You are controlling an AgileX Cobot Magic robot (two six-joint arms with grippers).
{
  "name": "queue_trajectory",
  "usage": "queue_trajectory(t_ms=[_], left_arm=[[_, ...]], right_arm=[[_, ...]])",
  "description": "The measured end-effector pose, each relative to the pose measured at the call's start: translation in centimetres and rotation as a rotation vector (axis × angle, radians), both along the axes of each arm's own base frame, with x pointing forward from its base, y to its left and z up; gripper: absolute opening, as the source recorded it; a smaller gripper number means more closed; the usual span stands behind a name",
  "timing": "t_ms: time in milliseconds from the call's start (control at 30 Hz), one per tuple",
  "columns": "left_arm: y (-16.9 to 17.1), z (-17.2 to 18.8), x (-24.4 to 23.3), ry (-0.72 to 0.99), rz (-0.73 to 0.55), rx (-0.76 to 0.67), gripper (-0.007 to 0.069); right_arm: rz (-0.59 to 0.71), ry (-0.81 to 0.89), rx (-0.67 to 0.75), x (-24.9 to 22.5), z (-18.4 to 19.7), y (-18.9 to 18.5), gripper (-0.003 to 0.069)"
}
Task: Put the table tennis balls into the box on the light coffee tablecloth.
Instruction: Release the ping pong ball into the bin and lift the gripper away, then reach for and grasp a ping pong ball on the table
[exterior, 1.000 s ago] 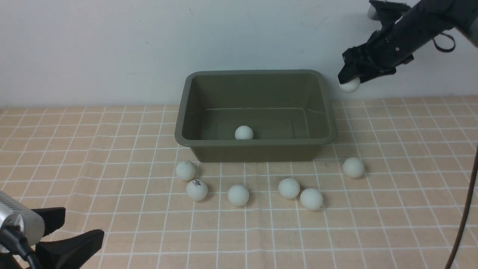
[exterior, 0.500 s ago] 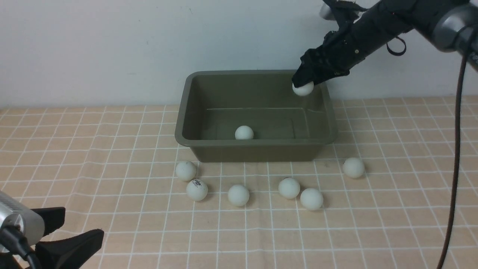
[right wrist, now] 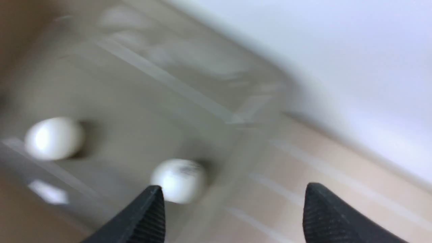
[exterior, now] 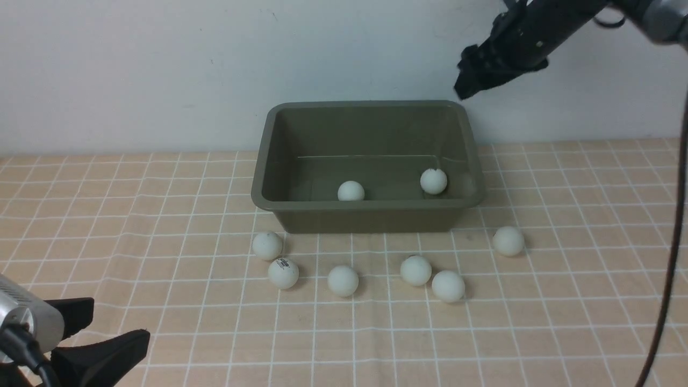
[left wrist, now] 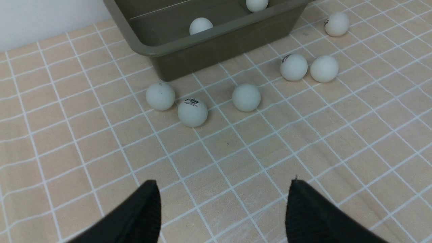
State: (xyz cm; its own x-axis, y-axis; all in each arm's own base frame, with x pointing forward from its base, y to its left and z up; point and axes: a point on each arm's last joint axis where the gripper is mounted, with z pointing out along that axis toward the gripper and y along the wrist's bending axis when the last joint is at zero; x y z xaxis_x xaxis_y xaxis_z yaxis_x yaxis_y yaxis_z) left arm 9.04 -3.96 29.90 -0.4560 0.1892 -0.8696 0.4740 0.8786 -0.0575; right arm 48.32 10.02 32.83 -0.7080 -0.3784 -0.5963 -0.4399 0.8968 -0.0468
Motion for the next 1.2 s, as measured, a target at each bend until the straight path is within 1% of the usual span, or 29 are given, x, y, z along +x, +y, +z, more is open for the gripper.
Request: queue_trajectory(t_ms=[33,67,167,200,333,367,433,467,533,567,667,733,800,933,967,1033,1067,1200], left_arm=[[0.0,0.0,0.0,0.0,0.0,0.0,0.0413],[0.0,0.0,0.0,0.0,0.0,0.0,0.0413],[0.0,0.0,0.0,-0.002,0.001,0.001,0.0413],[0.0,0.0,0.0,-0.002,0.001,0.001,0.0413],[0.0,0.0,0.0,-0.004,-0.002,0.004,0.0413],[0.0,0.0,0.0,-0.004,-0.002,0.004,0.0413],[0.0,0.0,0.0,-0.004,-0.002,0.003,0.0413],[0.0,0.0,0.0,-0.004,-0.002,0.003,0.0413],[0.0,0.1,0.0,-0.005,-0.004,-0.003,0.0413],[-0.1,0.1,0.0,-0.006,-0.004,-0.006,0.0413],[-0.1,0.1,0.0,-0.007,-0.006,-0.008,0.0413],[-0.1,0.1,0.0,-0.007,-0.007,-0.007,0.0413],[-0.1,0.1,0.0,-0.007,-0.007,-0.009,0.0413],[-0.1,0.1,0.0,-0.009,-0.009,-0.008,0.0413],[-0.1,0.1,0.0,-0.009,-0.009,-0.008,0.0413],[-0.1,0.1,0.0,-0.009,-0.009,-0.007,0.0413],[-0.1,0.1,0.0,-0.009,-0.009,-0.007,0.0413],[-0.1,0.1,0.0,-0.009,-0.009,-0.008,0.0413]], right_arm=[[-0.007,-0.009,-0.011,-0.1,0.3,-0.2,0.0492],[-0.024,-0.061,-0.04,-1.0,2.5,-0.8,0.0484],[-0.031,-0.129,-0.056,-2.7,5.8,-1.4,0.0458],[-0.032,-0.137,-0.055,-2.8,6.2,-1.4,0.0455],[-0.021,-0.215,-0.015,-5.6,10.2,-1.7,0.0402],[-0.015,-0.22,0.001,-5.8,10.6,-1.6,0.0395],[0.026,-0.246,0.116,-7.6,12.8,-0.9,0.0372],[0.03,-0.25,0.128,-7.9,13.1,-0.9,0.0369],[0.091,-0.248,0.277,-9.2,14.6,0.2,0.0353],[0.114,-0.244,0.328,-9.6,15.0,0.6,0.0349],[0.159,-0.232,0.432,-10.4,15.7,1.3,0.0344],[0.171,-0.237,0.455,-10.8,16.2,1.4,0.0344],[0.167,-0.251,0.441,-11.2,16.6,1.2,0.0344],[0.093,-0.34,0.314,-13.5,18.8,-0.5,0.0344],[0.084,-0.342,0.3,-13.6,18.8,-0.7,0.0344],[0.026,-0.392,0.226,-16.4,20.3,-2.0,0.0344],[0.022,-0.394,0.222,-16.6,20.4,-2.1,0.0344],[-0.021,-0.372,0.166,-21.2,20.3,-3.5,0.0344]])
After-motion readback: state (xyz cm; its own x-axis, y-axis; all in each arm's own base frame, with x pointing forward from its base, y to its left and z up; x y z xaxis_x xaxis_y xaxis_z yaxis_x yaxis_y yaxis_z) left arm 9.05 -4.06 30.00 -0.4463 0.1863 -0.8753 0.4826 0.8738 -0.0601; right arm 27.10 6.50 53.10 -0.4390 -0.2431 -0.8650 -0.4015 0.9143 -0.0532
